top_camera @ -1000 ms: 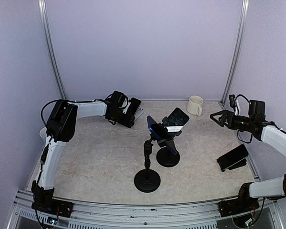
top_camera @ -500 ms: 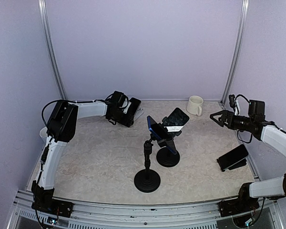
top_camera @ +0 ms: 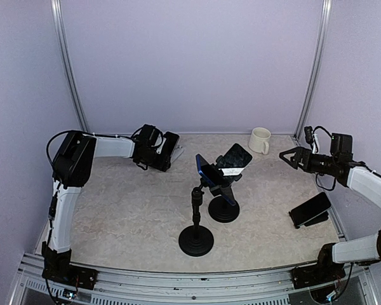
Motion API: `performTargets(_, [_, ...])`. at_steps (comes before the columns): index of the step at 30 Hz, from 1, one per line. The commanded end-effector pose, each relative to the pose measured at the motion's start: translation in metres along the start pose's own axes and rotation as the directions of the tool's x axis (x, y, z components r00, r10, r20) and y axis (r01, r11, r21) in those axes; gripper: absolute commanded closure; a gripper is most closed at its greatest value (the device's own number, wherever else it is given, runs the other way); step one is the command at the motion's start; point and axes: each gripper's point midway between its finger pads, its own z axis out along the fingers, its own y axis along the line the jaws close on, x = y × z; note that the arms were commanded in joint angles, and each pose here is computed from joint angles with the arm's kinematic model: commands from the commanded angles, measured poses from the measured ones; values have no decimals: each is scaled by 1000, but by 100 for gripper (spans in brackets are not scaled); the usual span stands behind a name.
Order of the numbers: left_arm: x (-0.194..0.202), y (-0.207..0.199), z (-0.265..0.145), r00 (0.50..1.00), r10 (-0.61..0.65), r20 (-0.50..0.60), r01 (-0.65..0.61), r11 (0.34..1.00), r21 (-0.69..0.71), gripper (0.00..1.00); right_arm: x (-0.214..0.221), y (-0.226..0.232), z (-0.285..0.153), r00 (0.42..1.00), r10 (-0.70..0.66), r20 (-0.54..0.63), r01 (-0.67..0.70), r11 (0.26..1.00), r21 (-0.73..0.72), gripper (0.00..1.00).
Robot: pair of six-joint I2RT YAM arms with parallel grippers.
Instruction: Remove the phone from the phone stand
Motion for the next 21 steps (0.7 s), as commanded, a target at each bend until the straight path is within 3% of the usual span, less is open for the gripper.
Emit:
performTargets(1, [14, 37, -16, 997, -76, -26, 74, 993, -90, 48, -9, 0, -2, 1000, -19, 23, 19, 1000, -9, 0])
performTargets(13, [63, 108, -51, 963, -264, -55, 244, 938, -247, 57, -5, 2, -1, 1000, -13, 21, 14, 999, -31, 0])
performTargets(21, [83, 121, -79, 943, -330, -39, 305, 905, -298, 58, 1, 2, -2, 1000, -6, 22, 7, 999, -39, 0])
